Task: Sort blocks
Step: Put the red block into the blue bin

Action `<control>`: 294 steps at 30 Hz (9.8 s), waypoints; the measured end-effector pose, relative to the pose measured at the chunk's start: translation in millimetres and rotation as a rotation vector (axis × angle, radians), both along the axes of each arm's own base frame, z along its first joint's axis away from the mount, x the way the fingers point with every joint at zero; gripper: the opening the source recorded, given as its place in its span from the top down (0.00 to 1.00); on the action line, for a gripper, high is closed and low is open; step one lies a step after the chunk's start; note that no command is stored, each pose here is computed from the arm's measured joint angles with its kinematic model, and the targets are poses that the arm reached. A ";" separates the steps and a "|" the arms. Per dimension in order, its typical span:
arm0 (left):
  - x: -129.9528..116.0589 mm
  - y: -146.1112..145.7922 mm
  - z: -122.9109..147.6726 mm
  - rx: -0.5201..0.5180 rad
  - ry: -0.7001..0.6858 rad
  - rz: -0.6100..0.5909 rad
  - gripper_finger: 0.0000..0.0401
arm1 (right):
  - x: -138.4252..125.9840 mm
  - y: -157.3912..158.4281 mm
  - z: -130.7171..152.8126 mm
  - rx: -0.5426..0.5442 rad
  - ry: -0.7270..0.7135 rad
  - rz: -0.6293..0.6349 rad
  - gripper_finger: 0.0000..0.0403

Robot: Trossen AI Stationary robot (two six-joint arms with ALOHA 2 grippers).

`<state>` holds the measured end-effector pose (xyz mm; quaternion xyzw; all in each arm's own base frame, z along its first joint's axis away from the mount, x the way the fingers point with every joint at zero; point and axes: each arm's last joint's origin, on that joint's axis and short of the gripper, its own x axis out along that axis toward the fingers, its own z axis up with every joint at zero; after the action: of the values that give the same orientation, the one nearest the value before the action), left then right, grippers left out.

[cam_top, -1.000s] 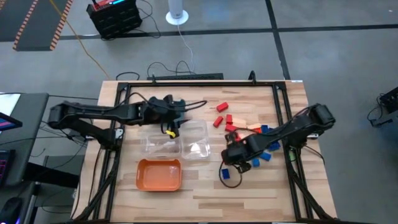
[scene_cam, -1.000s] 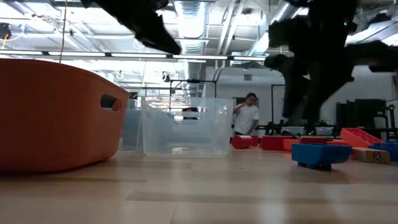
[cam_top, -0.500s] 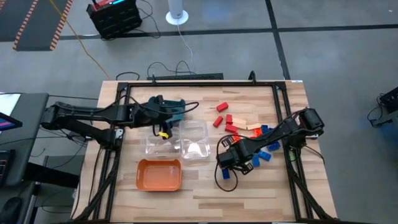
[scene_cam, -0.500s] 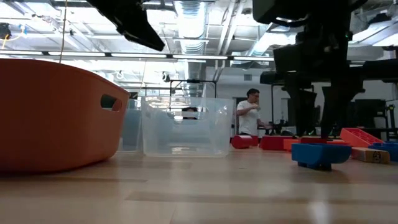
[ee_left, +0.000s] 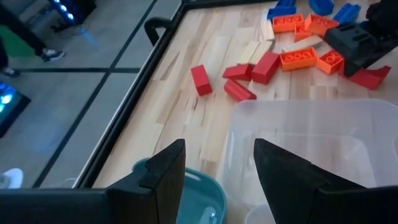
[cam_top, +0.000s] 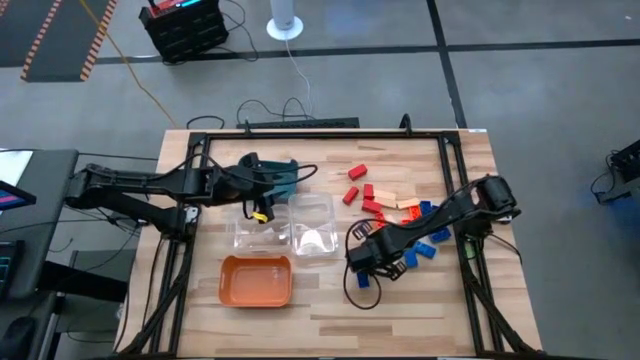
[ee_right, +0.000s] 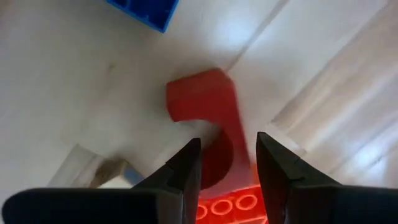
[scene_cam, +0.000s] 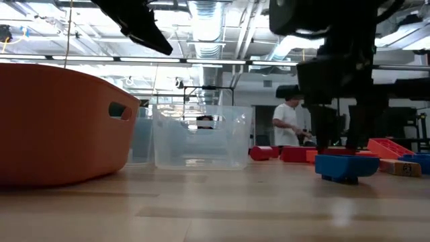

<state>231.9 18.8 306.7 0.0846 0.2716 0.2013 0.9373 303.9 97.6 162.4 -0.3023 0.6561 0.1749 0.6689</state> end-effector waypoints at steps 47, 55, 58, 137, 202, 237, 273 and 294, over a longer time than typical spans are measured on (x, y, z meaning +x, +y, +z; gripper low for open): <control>11.2 -7.9 -27.1 0.110 -0.314 -0.235 0.54 | 42.5 -87.8 107.8 0.114 -1.055 -0.538 0.98; 11.6 -16.5 -26.0 0.149 -0.311 -0.281 0.45 | 51.8 -91.7 106.5 0.123 -1.121 -0.538 0.98; 14.2 -18.0 -25.7 0.180 -0.321 -0.294 0.37 | 53.7 -91.0 110.3 0.135 -1.161 -0.522 0.98; -23.3 87.1 -87.1 -0.247 0.138 0.231 0.67 | 1.7 -69.2 68.4 0.094 -0.860 -0.663 0.43; -10.3 36.7 -40.0 -0.031 -0.027 -0.075 0.27 | 15.4 -185.4 64.3 0.029 -0.484 -0.527 0.93; 19.0 -13.7 -24.1 0.269 -0.666 -0.501 0.46 | 75.6 -80.0 127.1 0.348 -1.312 -0.166 0.92; -17.9 3.9 -38.4 0.024 -0.312 -0.270 0.70 | -15.8 -106.7 97.2 0.042 -0.892 -0.627 0.42; -52.4 -13.3 -49.9 -0.206 -0.150 -0.063 0.68 | -65.4 -129.2 105.8 0.003 -1.135 -0.647 0.43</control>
<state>179.5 5.5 256.8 -0.0190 0.2170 0.1487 0.9646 238.5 -31.6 268.2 -0.1341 0.2583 -0.2210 0.9308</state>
